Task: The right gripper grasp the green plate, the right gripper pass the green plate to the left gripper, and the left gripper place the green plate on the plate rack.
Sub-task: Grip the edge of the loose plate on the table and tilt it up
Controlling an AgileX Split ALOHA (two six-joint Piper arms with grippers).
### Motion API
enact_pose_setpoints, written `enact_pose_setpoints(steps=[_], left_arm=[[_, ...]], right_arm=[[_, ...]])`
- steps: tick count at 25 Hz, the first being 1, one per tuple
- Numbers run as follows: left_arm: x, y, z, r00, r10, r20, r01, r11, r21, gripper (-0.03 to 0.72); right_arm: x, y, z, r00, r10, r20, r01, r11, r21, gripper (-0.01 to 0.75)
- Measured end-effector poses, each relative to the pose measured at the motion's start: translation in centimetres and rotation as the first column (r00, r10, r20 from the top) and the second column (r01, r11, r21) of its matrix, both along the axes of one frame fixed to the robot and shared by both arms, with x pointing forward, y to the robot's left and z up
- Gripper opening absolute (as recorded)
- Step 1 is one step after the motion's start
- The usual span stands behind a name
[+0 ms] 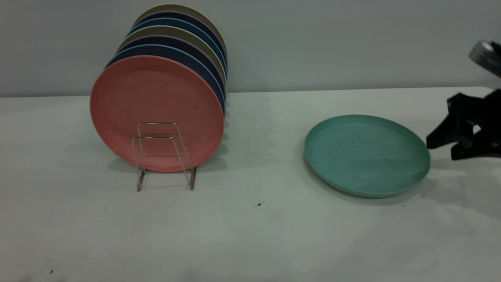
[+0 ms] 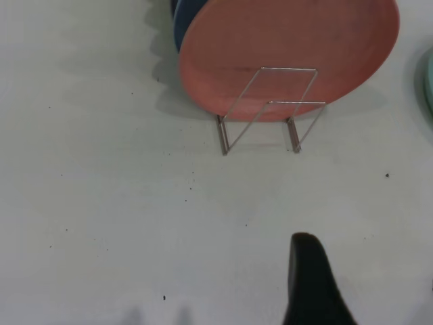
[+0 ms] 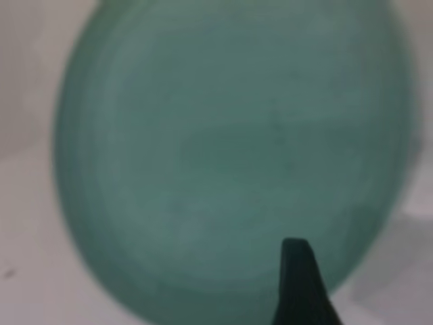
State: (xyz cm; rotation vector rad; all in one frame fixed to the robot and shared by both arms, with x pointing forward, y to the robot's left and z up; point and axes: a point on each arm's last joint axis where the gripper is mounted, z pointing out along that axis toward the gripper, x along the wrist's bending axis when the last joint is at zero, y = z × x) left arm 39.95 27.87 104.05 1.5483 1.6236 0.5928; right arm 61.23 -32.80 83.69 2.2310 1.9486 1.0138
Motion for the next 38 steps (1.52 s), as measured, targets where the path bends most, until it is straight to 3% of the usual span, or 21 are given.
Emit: enact_pose_setpoints(steps=[10,13,18,23,25,29,34,38], left_arm=[[0.0,0.0,0.0,1.000,-0.002,-0.004,0.002,1.000,0.001,0.447],[0.0,0.0,-0.1,1.000,-0.003,-0.007,0.003,1.000,0.001,0.447],[0.0,0.0,-0.1,1.000,-0.005,-0.006,0.005,1.000,0.002,0.447],[0.0,0.0,-0.1,1.000,-0.006,-0.007,0.006,1.000,0.003,0.447],[0.0,0.0,-0.1,1.000,-0.006,-0.007,0.006,1.000,0.003,0.447],[0.1,-0.1,0.0,1.000,0.001,-0.002,-0.001,1.000,-0.011,0.447],[1.4,-0.4,0.2,1.000,-0.016,-0.017,0.016,1.000,-0.025,0.447],[3.4,-1.6,-0.1,0.995,-0.082,-0.055,0.080,0.996,-0.037,0.447]], right_arm=[[1.8,-0.2,-4.3,0.999,0.001,-0.050,0.004,0.995,0.096,0.494],[1.9,-0.1,-5.0,0.998,-0.012,-0.060,0.020,0.991,0.129,0.459],[1.9,0.1,-5.6,0.997,-0.023,-0.075,0.034,0.987,0.155,0.300],[2.1,0.6,-5.7,0.997,-0.016,-0.073,0.027,0.987,0.157,0.070],[2.2,0.7,-5.6,0.997,-0.018,-0.072,0.030,0.987,0.161,0.025],[2.6,0.4,-4.5,0.998,0.008,-0.060,-0.001,0.994,0.112,0.020],[3.6,0.3,0.5,0.995,0.095,0.009,-0.095,0.995,0.007,0.020],[3.6,2.9,3.9,0.971,0.233,0.053,-0.228,0.971,-0.078,0.020]])
